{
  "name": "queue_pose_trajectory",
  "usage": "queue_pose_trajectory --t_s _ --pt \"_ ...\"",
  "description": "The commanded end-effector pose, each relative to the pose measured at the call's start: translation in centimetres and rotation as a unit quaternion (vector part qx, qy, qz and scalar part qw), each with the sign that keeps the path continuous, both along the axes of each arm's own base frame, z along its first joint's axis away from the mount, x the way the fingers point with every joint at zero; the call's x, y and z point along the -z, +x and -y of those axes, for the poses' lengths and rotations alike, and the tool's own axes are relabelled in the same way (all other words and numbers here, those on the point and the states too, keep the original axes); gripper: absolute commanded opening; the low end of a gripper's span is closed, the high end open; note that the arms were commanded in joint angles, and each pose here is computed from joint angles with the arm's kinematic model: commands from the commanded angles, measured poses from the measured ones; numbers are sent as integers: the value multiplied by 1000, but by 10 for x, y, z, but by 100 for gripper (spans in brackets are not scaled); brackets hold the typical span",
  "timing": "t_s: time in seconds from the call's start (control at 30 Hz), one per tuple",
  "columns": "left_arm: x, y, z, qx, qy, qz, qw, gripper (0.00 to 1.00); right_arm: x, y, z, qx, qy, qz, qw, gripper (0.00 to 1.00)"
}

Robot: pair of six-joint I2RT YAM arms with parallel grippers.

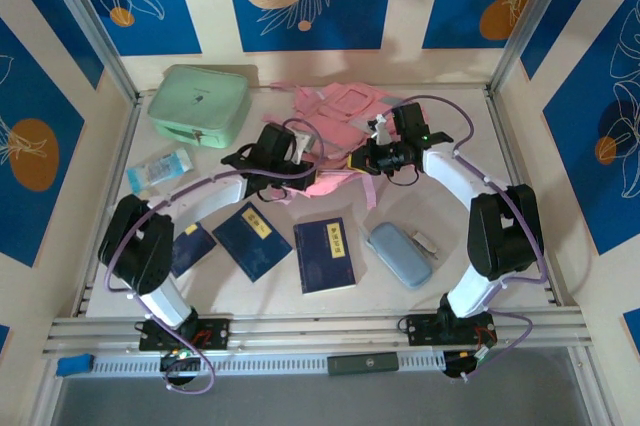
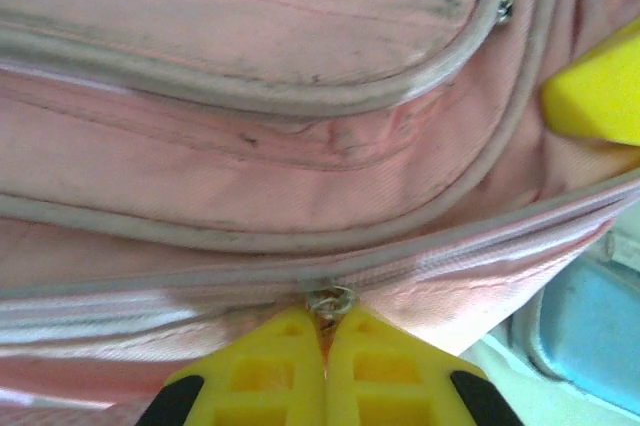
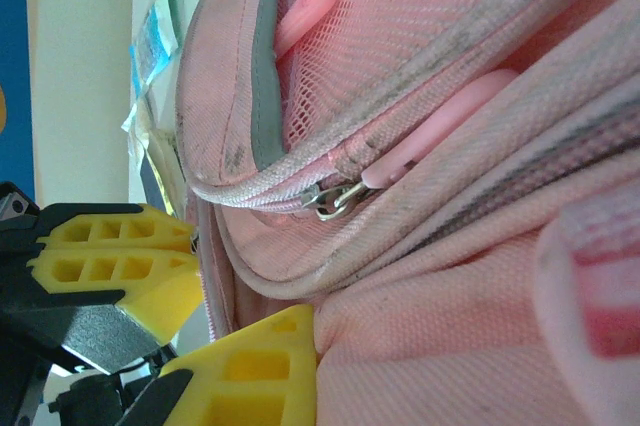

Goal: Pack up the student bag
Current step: Unzip the student bag at the center of the table.

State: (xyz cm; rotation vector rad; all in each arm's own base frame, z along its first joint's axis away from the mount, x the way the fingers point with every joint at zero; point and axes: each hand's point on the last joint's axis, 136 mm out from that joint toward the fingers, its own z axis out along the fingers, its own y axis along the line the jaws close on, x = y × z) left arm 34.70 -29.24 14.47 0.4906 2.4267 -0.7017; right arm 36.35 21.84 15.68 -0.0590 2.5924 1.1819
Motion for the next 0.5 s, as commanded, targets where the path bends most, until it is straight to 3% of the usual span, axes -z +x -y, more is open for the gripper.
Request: queue_pose_trajectory --t_s 0.0,0.13,0.23,0.47 --pt "17 -14 -32 -10 63 -14 998 0 -48 3 -3 -35 11 79 996 5" --pt "24 -27 -46 -10 87 -25 996 0 -50 23 14 -9 -11 93 996 7" --pt "22 -33 -34 -2 52 -37 998 0 -51 30 14 -8 -6 87 996 12" --pt "9 -20 -9 -24 1 -34 999 0 -39 21 22 46 -10 12 999 48"
